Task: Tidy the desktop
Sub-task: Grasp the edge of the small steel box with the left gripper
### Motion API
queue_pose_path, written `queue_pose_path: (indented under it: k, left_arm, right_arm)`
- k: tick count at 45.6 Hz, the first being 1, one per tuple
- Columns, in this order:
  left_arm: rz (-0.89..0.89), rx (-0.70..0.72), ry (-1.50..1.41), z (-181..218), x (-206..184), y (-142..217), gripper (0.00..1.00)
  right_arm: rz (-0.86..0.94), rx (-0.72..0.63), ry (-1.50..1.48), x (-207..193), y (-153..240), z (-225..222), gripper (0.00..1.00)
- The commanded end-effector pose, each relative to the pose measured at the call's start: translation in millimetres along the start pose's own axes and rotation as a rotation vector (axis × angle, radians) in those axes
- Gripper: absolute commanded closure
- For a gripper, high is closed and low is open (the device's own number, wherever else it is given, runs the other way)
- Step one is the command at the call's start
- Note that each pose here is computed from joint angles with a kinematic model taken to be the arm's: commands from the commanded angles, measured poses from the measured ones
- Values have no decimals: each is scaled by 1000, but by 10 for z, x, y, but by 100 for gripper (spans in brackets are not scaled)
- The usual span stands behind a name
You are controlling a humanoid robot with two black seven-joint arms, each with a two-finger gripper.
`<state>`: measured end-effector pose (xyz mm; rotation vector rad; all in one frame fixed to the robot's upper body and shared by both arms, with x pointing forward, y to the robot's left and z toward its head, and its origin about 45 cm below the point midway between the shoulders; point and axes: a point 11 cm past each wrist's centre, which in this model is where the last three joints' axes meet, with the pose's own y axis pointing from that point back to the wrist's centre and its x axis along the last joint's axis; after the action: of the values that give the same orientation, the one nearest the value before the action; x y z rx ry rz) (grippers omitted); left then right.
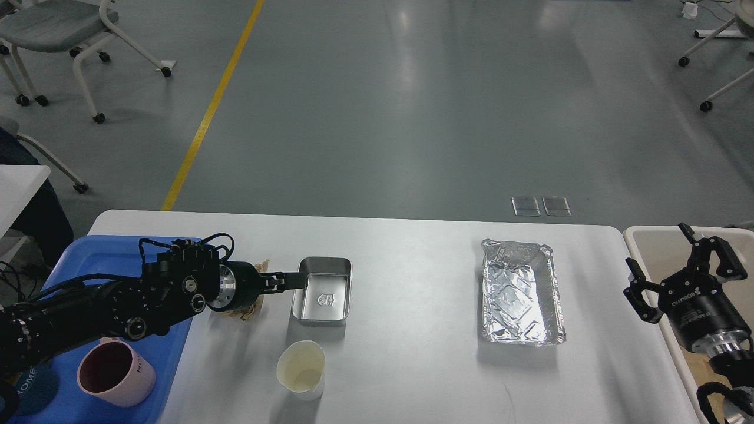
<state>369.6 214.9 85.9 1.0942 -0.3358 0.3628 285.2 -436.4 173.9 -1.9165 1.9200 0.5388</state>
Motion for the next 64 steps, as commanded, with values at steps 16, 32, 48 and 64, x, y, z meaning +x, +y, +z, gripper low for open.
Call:
queue_pose_path:
  k: [16, 32, 48, 64]
  left_arm:
    - [-27, 6, -21, 107, -122, -158, 22]
    - [-62, 33, -54, 70, -266, -234, 39]
    - [-70, 27, -67, 45, -297, -241, 78]
    - [-73, -35, -85, 79, -329, -239, 100]
  right_arm:
    - [0, 3, 0, 0, 0, -10, 0]
    - [3, 1, 0, 8, 11, -2, 0]
    - [5, 2, 0, 14, 12, -4, 0]
    - [26, -6, -3, 82, 25, 22, 0]
